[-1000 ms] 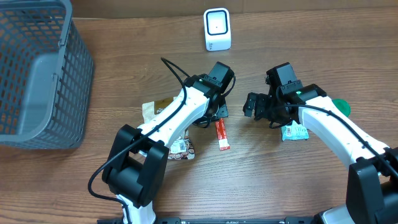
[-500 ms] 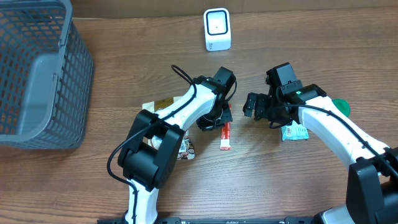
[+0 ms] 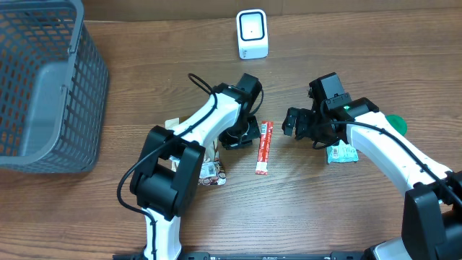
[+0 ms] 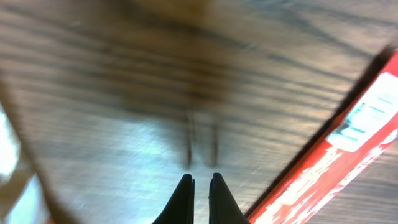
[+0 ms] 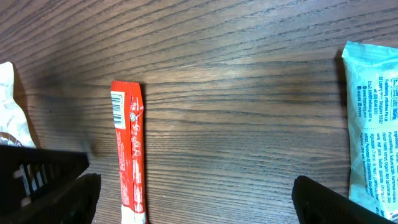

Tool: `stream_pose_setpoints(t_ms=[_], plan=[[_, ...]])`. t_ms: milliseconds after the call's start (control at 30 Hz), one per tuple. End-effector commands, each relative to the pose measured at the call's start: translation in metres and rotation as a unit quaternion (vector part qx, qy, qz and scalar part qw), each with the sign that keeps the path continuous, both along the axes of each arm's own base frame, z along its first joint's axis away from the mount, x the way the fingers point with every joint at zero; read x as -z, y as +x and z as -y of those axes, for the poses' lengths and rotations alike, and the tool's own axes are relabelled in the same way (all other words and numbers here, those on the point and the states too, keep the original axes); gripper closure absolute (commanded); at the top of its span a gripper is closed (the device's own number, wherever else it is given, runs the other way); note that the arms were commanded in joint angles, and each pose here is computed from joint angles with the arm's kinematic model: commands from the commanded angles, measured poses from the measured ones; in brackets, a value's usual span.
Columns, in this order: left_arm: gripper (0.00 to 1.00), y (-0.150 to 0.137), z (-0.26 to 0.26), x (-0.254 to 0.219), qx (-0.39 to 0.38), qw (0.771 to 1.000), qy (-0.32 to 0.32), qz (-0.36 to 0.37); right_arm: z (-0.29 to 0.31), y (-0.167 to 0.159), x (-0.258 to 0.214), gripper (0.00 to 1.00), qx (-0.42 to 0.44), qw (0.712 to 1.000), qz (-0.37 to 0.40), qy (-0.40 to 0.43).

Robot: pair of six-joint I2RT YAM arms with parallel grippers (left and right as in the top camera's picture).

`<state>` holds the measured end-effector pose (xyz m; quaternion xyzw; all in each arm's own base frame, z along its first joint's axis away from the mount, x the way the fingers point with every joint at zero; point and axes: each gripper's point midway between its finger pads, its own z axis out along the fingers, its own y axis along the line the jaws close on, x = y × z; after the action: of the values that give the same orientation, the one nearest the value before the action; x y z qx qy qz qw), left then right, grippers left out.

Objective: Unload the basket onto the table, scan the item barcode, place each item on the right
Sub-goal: 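Reposition the left gripper over the red sachet to regrasp it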

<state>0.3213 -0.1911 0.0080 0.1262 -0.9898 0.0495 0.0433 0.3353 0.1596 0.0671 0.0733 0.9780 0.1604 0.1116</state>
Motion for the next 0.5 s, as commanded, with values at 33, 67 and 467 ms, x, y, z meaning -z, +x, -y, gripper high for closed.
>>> stream_pose_setpoints(t_ms=[33,67,467], plan=[[0.96,-0.011,0.000,-0.011,0.018,1.000,0.014,-0.007,0.001,-0.001,0.004,0.00,0.002,1.000,-0.005,-0.001],[0.96,-0.016,0.002,-0.009,0.022,1.000,0.017,-0.013,0.001,-0.001,0.004,0.00,0.002,1.000,-0.005,-0.001],[0.93,-0.062,0.040,0.012,0.063,0.997,-0.015,-0.048,0.001,-0.001,0.004,0.00,0.002,1.000,-0.005,-0.001]])
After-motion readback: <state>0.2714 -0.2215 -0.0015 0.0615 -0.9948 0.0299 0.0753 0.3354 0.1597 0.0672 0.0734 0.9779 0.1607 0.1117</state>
